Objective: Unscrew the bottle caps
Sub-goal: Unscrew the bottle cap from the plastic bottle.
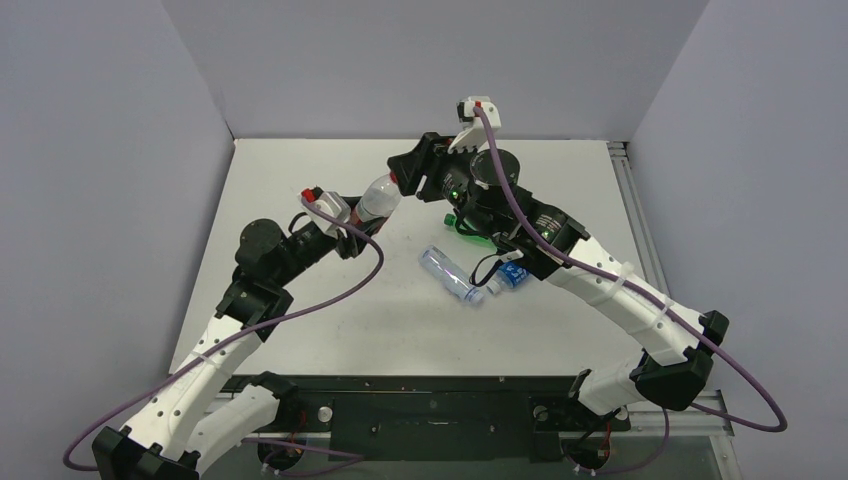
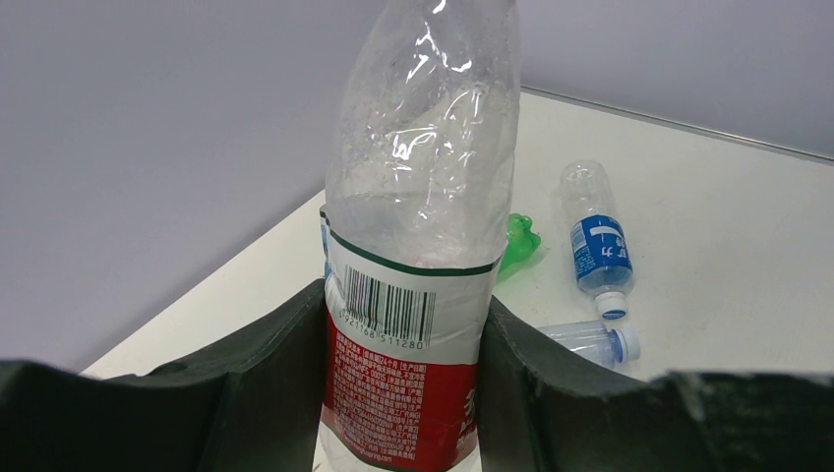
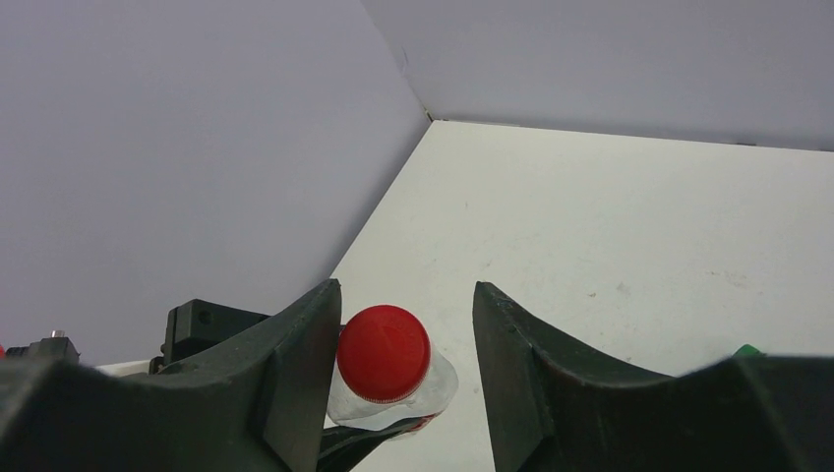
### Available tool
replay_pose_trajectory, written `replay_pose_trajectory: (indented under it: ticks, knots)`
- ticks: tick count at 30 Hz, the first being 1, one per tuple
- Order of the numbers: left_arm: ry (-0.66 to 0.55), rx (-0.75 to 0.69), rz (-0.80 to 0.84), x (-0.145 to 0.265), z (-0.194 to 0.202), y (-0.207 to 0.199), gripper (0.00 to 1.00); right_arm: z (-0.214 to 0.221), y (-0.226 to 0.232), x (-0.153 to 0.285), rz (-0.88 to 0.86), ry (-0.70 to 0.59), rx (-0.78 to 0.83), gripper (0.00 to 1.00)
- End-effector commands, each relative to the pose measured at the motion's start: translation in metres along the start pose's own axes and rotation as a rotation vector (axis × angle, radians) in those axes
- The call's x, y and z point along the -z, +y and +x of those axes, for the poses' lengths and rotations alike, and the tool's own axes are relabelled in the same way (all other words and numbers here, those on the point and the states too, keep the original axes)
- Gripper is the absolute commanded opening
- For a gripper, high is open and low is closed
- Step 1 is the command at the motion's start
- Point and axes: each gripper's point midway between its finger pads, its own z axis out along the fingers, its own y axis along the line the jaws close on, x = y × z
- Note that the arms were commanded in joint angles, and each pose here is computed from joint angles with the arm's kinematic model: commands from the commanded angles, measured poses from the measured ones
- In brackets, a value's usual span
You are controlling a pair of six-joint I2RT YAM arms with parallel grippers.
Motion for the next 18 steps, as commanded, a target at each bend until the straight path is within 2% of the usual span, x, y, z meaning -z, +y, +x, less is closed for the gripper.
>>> replay_pose_trajectory:
  ticks: [1,7,12,15,18]
  knots:
    - [-0.111,-0.016,-0.026,-0.0011,-0.0435,0.0064,0.19,0.0065,0.0113,-0.0053,-0.042,0.01,-0.025,0.48]
    - [-0.109,-0.009,-0.023,-0.0023,-0.0433,0.0062,0.19,0.0128,0.0145,-0.0088,-0.052,0.025,-0.028,0.46]
    - [-0.108,-0.004,-0.025,-0.0023,-0.0429,0.0063,0.19,0.0126,0.0162,-0.011,-0.059,0.024,-0.029,0.32]
    - [-0.107,-0.005,-0.021,-0.0016,-0.0423,0.0054,0.19,0.0109,0.0172,-0.0096,-0.065,0.018,-0.028,0.18]
    - [-0.102,-0.001,-0.014,0.0001,-0.0399,0.0031,0.19,0.0049,0.0169,-0.0058,-0.069,-0.002,-0.019,0.09]
